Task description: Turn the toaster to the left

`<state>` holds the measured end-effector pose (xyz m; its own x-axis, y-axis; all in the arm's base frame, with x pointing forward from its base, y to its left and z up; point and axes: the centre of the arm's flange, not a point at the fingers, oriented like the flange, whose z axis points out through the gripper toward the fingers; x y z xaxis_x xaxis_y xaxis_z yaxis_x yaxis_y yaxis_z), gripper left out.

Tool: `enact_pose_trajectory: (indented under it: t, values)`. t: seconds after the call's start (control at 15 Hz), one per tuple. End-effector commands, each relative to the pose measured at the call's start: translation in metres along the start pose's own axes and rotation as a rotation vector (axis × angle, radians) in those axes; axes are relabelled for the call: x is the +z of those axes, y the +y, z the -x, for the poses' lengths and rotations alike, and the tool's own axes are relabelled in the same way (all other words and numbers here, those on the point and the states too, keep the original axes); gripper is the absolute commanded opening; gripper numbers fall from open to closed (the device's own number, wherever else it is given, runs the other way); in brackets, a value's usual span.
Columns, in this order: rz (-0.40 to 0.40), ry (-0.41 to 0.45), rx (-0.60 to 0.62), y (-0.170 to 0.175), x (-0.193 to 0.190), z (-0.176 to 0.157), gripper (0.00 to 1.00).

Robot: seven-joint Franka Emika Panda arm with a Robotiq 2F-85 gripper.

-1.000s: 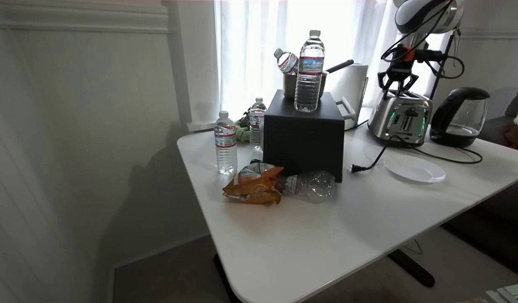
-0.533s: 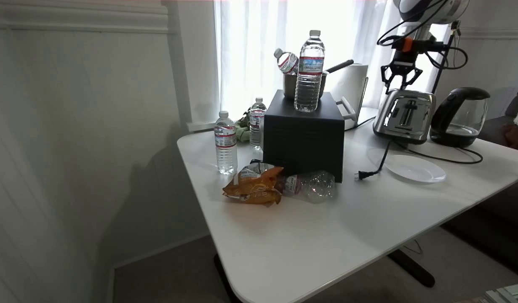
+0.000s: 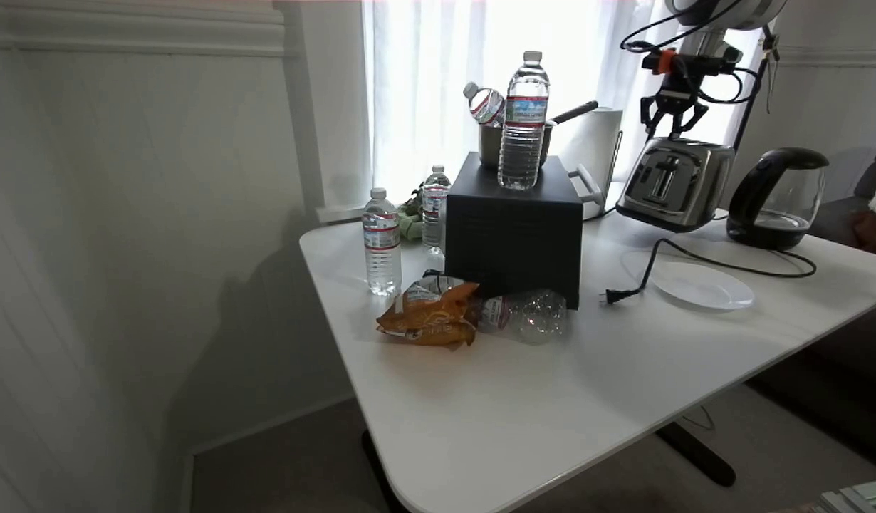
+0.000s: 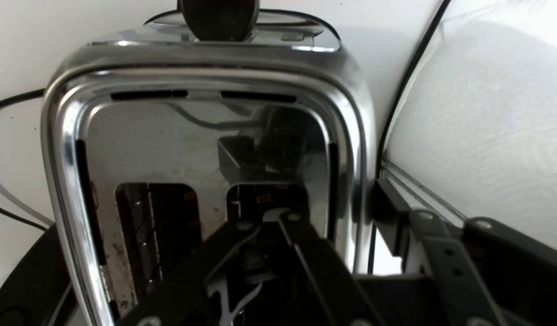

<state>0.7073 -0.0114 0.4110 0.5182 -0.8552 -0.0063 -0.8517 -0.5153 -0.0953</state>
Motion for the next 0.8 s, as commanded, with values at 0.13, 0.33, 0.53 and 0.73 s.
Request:
enact_pose_trajectory:
  t: [0.13,0.33,0.53,0.73]
  values:
    - [-0.024,0.044,0.163,-0.036,-0.019,-0.003,0.16]
    - [-0.005,0.013,0.138,-0.021,0.013,0.0,0.41]
    - [-0.007,0.015,0.139,-0.023,0.014,0.0,0.41]
    - [-0.009,0.016,0.14,-0.023,0.013,0.0,0.41]
